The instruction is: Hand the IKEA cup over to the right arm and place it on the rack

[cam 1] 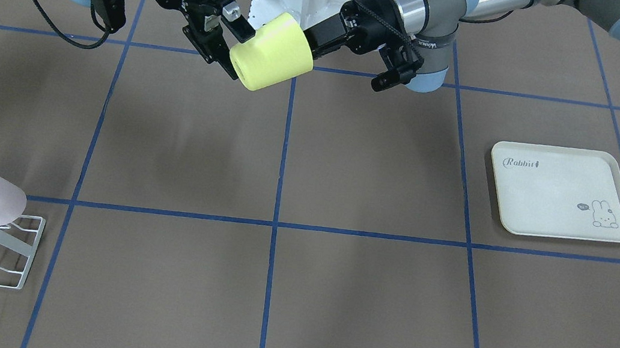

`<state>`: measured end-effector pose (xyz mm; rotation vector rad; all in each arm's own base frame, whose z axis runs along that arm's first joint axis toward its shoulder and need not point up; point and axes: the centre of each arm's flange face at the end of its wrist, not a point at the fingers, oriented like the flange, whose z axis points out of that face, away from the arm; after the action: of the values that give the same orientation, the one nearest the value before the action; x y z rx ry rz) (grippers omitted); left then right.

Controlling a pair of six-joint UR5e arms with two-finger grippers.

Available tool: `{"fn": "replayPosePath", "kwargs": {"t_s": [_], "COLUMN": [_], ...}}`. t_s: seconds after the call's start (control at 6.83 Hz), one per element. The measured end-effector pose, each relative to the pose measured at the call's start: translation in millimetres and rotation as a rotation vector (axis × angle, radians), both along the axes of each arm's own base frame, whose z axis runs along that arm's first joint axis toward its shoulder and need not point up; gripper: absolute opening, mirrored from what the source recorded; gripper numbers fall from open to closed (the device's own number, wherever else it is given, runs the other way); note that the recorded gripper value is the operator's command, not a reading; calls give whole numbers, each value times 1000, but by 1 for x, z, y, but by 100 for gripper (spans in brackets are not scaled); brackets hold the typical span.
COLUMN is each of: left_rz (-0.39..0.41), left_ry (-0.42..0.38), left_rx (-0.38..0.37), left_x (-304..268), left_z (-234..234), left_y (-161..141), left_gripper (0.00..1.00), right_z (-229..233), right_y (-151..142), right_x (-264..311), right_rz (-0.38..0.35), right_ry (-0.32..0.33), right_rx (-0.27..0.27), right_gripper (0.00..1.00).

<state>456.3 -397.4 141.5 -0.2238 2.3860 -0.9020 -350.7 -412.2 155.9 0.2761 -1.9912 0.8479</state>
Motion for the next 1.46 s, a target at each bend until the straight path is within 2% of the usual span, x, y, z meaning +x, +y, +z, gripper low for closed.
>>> {"fn": "replayPosePath", "kwargs": {"t_s": [1.46], "left_rz": [13], "left_ry": [36], "left_rx": [-16], "left_x": [20], "left_z": [-21], "left_y": [17], "left_gripper": [0], "right_z": [0], "right_y": [0], "right_x": [0], "right_rz": [0], "right_ry": [0], "right_rx": [0], "right_gripper": [99]}}
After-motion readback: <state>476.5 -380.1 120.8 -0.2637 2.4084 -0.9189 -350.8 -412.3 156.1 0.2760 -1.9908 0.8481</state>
